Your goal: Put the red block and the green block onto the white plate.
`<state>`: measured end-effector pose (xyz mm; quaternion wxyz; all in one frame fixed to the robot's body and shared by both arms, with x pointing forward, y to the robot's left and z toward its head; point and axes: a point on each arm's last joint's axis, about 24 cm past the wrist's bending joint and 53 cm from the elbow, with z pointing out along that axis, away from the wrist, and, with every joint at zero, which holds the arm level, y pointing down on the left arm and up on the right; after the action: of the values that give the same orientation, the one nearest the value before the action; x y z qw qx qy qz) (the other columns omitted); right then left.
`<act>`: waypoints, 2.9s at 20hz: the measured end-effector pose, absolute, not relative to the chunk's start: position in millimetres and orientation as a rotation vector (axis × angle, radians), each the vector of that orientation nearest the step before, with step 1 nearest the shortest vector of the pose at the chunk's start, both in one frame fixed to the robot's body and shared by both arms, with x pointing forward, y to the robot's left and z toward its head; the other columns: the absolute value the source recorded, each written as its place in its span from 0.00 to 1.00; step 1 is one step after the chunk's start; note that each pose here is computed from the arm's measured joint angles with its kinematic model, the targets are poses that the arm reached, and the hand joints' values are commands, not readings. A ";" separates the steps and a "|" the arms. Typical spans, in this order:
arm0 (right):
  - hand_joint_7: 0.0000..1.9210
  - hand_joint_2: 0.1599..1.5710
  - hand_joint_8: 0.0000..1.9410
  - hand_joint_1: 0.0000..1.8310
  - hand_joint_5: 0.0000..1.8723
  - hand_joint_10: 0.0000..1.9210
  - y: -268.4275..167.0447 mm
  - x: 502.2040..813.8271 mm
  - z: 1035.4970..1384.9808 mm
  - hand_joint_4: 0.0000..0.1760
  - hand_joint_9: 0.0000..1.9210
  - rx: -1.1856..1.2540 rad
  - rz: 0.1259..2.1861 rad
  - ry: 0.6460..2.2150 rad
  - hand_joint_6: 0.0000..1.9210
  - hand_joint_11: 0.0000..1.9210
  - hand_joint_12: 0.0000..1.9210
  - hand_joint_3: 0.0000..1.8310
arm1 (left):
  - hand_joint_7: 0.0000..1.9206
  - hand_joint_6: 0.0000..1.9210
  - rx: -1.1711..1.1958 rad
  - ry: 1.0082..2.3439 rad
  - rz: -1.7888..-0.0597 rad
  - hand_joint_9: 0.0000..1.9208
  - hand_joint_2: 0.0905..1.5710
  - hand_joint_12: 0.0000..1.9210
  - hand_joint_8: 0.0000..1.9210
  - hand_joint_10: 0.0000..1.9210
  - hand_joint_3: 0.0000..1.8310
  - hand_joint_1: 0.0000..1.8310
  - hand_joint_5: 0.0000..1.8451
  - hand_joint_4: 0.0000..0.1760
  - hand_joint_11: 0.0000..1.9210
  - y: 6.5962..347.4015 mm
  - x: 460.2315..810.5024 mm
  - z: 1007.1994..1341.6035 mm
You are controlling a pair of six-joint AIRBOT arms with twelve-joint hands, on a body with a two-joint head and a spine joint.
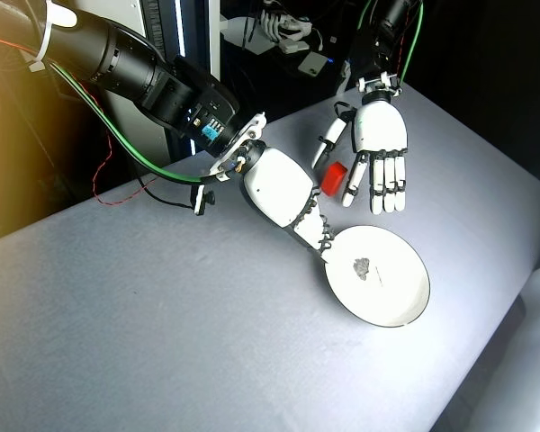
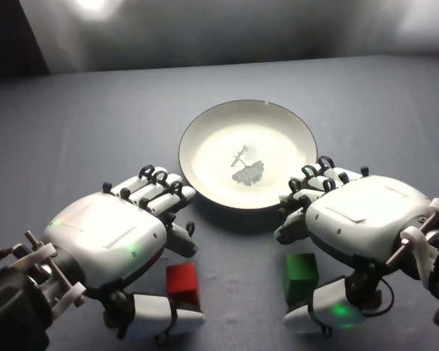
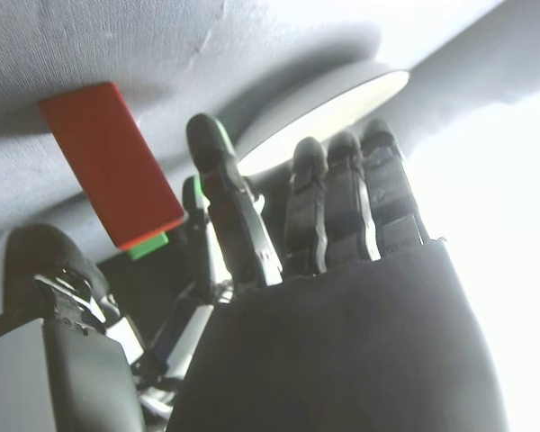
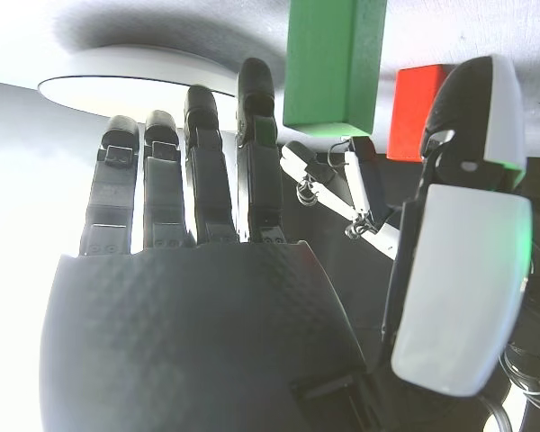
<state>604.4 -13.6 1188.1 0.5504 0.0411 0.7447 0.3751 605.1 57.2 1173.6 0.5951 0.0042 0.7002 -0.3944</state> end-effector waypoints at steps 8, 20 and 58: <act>0.18 0.47 0.00 0.39 0.34 0.00 -13.7 604.6 1188.4 0.00 0.04 0.098 0.888 1.762 0.01 0.00 0.00 0.00 | 0.07 0.00 0.006 1.618 -0.910 0.00 0.61 0.00 0.00 0.00 0.00 0.21 0.42 0.76 0.00 58.0 609.8 1173.3; 0.19 0.46 0.01 0.39 0.35 0.00 -13.0 604.5 1189.2 0.08 0.06 0.098 0.892 1.761 0.00 0.00 0.00 0.00 | 0.08 0.00 -0.036 1.580 -0.911 0.00 0.62 0.01 0.00 0.00 0.00 0.20 0.41 0.72 0.00 62.2 617.8 1184.1; 0.15 0.49 0.00 0.45 0.29 0.00 -9.5 602.0 1187.3 0.18 0.04 0.084 0.903 1.773 0.00 0.00 0.00 0.00 | 0.11 0.00 -0.075 1.616 -0.915 0.02 0.65 0.12 0.00 0.00 0.00 0.25 0.45 0.63 0.00 56.3 607.0 1174.4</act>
<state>602.0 -9.5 1187.3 0.5440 0.0354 0.7471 0.3804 607.0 56.3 1174.4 0.5984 -0.0323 0.6965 -0.3946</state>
